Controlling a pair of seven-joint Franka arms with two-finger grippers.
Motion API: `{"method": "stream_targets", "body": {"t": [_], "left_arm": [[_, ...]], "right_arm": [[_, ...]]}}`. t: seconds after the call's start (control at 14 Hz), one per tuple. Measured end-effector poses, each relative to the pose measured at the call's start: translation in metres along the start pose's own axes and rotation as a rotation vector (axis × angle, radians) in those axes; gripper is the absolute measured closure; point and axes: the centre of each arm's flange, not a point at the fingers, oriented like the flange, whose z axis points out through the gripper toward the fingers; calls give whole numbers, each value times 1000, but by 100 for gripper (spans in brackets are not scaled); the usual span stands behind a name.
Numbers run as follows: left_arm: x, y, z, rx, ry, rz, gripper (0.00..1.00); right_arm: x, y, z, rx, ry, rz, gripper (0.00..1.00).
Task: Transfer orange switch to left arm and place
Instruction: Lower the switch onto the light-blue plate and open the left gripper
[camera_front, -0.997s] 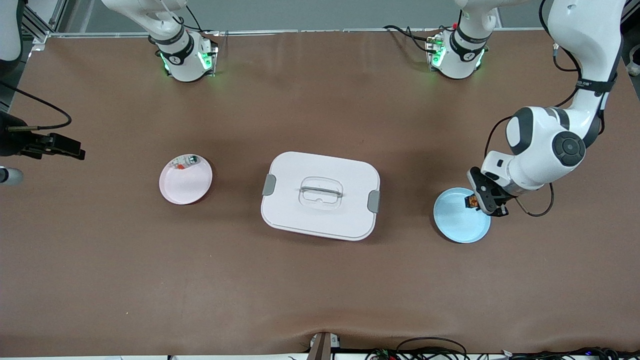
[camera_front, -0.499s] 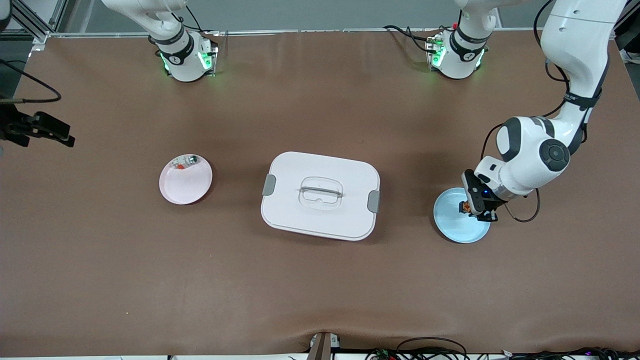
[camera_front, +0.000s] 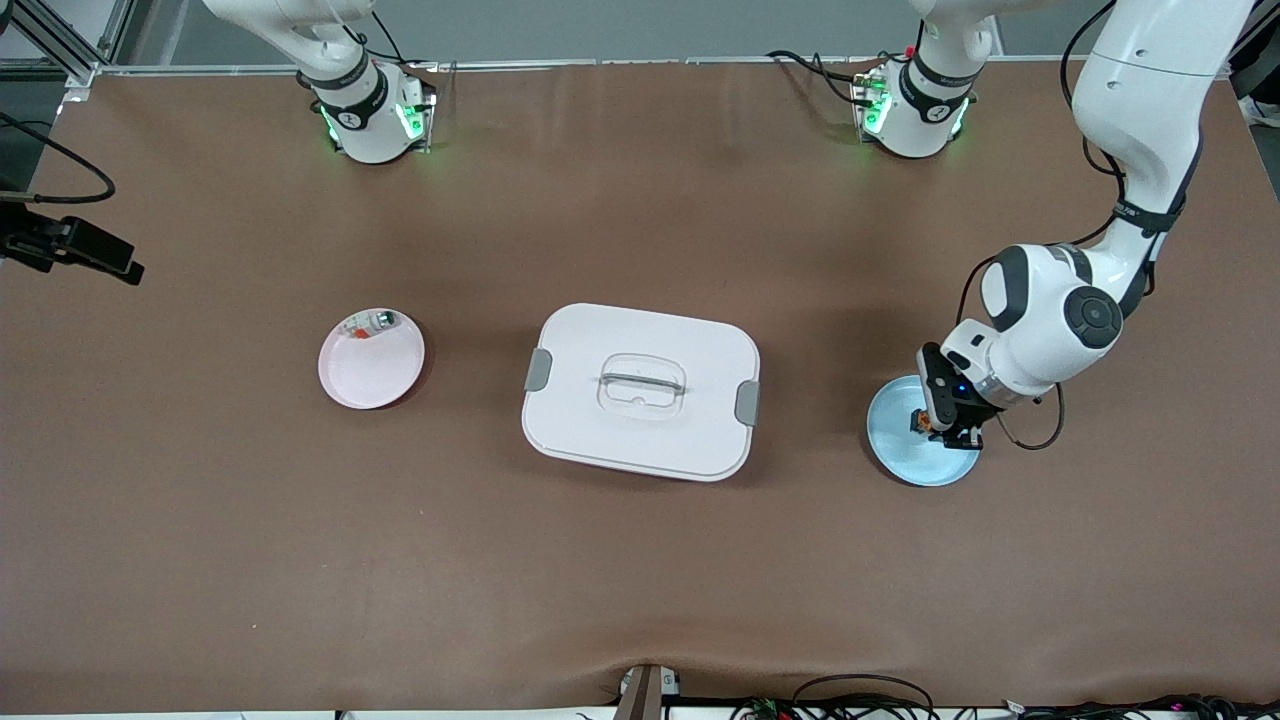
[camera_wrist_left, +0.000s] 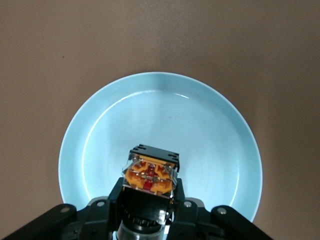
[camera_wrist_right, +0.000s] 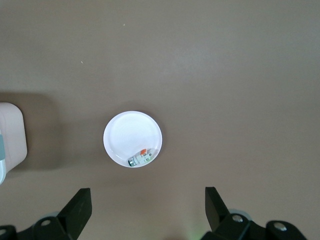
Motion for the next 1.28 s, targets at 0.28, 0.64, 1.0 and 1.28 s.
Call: {"method": "stream_targets", "body": {"t": [0.28, 0.64, 1.0, 1.28], "left_arm": [[1, 3, 11, -3, -4, 19, 60], [-1, 3, 18, 5, -2, 17, 59], [-4, 4, 18, 4, -3, -34, 30], [-4, -1, 3, 26, -5, -120, 0]], "right_arm": [[7, -14, -8, -22, 23, -25, 0], [6, -45, 5, -36, -20, -81, 0], [10, -41, 1, 78, -5, -90, 0], [14, -19, -1, 75, 8, -220, 0]]}}
